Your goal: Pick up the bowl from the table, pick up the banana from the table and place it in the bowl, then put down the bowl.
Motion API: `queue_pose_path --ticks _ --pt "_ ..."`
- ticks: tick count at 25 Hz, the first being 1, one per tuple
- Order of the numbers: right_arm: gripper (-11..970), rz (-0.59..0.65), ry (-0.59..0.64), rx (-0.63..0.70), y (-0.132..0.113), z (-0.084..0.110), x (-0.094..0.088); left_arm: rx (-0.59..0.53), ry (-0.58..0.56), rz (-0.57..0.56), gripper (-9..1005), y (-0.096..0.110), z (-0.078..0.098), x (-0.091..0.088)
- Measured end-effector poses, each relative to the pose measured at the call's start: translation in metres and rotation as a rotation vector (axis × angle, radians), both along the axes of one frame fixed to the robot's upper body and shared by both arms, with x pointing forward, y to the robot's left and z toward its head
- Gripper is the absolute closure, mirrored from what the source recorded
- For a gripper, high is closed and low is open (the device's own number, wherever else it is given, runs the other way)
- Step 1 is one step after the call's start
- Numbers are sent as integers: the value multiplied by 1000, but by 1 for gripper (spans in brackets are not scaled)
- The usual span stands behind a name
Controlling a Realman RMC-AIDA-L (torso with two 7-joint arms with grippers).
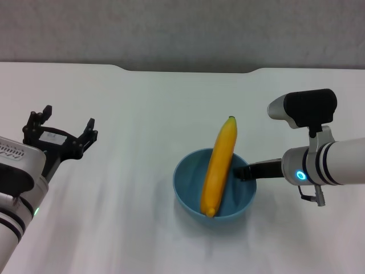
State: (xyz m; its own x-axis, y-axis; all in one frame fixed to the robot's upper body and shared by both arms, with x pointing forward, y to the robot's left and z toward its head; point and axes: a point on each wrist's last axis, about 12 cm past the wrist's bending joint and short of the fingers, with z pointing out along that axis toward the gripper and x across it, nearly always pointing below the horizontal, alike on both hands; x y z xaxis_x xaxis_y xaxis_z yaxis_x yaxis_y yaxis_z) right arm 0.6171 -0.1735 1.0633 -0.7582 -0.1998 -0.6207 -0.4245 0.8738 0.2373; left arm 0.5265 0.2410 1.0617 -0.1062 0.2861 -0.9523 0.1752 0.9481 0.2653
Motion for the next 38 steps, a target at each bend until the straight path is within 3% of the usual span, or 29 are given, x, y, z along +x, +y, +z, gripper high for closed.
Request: queue_pose_path --ticks 11,16,22,27,30,34,38 --pt "612 70 -26 -17 7 0 -10 -12 -2 23 88 4 -2 -3" --pt "354 83 -74 -15 2 5 -20 -31 -18 47 88 9 -1 -7" --pt "146 70 -146 -28 -10 15 -25 -39 -23 57 88 11 -2 -9" --pt "62 32 -215 -48 -28 24 -33 -83 -42 90 88 17 -4 -11" --pt "64 6 -297 -74 -37 27 -39 -135 -45 111 88 21 -6 -13" --pt "67 -66 -472 -92 -47 22 -56 -195 -68 142 88 29 -10 -17" --pt "70 -106 -549 -100 -48 14 -65 -190 -121 147 88 32 -15 -25"
